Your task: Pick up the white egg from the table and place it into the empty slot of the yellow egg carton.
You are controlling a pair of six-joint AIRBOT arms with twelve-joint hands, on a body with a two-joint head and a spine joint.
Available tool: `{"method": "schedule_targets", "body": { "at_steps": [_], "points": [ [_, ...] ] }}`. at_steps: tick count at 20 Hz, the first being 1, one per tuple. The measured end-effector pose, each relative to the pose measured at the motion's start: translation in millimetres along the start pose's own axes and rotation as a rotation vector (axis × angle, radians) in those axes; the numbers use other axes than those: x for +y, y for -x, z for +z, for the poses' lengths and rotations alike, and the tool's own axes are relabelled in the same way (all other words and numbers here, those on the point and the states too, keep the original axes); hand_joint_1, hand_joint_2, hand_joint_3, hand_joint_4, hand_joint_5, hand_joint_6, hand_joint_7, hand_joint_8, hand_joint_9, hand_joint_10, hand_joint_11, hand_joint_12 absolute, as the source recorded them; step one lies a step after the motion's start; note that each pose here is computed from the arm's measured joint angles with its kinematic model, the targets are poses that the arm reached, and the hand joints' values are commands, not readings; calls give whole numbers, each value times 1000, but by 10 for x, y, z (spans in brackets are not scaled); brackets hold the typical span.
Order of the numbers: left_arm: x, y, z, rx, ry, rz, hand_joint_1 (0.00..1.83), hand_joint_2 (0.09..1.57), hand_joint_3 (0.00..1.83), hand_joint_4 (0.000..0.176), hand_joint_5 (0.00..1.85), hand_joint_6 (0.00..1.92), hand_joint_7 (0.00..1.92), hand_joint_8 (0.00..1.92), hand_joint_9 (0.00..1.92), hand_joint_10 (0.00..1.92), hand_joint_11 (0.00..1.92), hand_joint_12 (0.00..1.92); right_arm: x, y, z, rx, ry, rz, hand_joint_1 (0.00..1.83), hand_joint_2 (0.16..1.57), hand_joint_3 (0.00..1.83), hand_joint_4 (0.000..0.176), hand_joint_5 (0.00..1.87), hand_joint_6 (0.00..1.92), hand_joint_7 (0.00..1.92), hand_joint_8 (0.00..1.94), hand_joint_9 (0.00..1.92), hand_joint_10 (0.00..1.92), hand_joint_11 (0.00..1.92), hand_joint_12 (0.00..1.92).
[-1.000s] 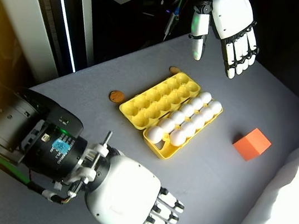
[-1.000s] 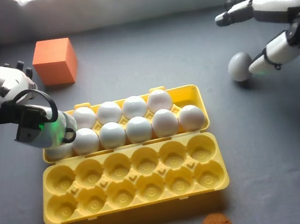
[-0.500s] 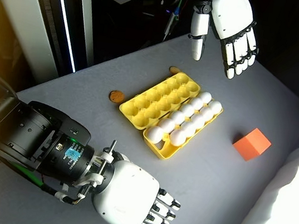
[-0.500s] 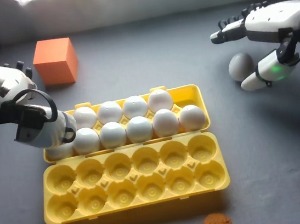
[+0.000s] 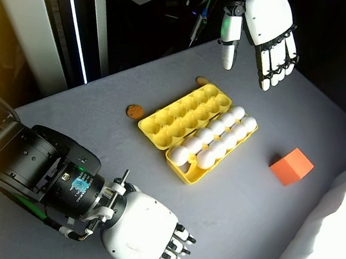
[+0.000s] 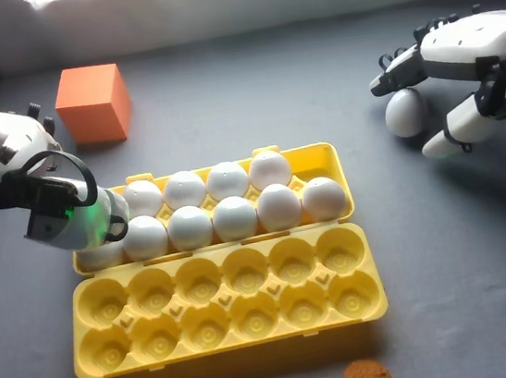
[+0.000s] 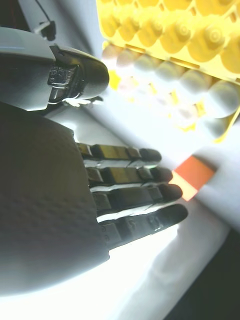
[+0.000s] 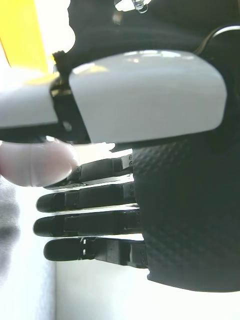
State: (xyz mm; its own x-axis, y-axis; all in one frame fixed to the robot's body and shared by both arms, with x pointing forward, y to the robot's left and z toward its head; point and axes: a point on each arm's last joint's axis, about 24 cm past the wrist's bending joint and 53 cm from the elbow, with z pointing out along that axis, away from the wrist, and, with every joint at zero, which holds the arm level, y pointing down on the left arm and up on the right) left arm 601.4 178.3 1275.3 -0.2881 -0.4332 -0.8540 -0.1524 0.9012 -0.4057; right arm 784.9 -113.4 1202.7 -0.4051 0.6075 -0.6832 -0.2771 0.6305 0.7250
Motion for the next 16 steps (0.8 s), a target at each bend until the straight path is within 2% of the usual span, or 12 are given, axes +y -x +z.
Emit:
{"method": "schedule_targets", "body": {
  "at_steps": [2, 5, 9, 13, 14, 15, 16],
  "points": [
    [2, 2, 0, -1, 1, 0, 20, 1302, 0, 0, 235, 6, 248, 7, 248, 9, 0, 552, 4, 4, 0, -2, 2, 3, 1118, 999, 0, 0, 501, 49, 537, 38, 516, 82, 5, 1297],
    [0, 1, 0, 0, 0, 0, 0, 1304, 0, 0, 244, 7, 260, 6, 257, 7, 0, 608, 8, 9, 0, -3, 3, 11, 1176, 983, 0, 0, 645, 47, 706, 35, 666, 126, 154, 1271],
    [1, 1, 0, 0, 0, 0, 0, 1311, 2, 0, 228, 0, 262, 1, 265, 4, 0, 615, 14, 15, 0, -6, 6, 13, 1170, 1025, 4, 0, 766, 56, 829, 40, 719, 132, 141, 1276],
    [0, 1, 0, 0, 0, 0, 0, 1305, 0, 0, 258, 5, 295, 7, 308, 11, 0, 710, 29, 32, 0, -13, 12, 13, 1195, 1030, 0, 0, 917, 68, 952, 45, 833, 171, 302, 1264],
    [1, 1, 0, 0, 0, 0, 0, 1303, 0, 0, 262, 4, 301, 6, 318, 11, 0, 730, 31, 35, 0, -15, 13, 14, 1177, 1097, 0, 0, 1001, 726, 1003, 33, 879, 185, 388, 1212],
    [0, 1, 0, 0, 0, 0, 25, 1300, 0, 0, 264, 8, 308, 10, 319, 11, 0, 764, 34, 38, 0, -16, 14, 14, 1217, 1109, 0, 18, 1004, 965, 980, 928, 974, 245, 422, 1291],
    [0, 1, 0, 0, 0, 0, 25, 1300, 0, 0, 264, 8, 308, 10, 319, 11, 0, 764, 37, 42, -1, -18, 16, 13, 1217, 1109, 0, 18, 1004, 965, 980, 928, 974, 245, 422, 1291]
  ]
}}
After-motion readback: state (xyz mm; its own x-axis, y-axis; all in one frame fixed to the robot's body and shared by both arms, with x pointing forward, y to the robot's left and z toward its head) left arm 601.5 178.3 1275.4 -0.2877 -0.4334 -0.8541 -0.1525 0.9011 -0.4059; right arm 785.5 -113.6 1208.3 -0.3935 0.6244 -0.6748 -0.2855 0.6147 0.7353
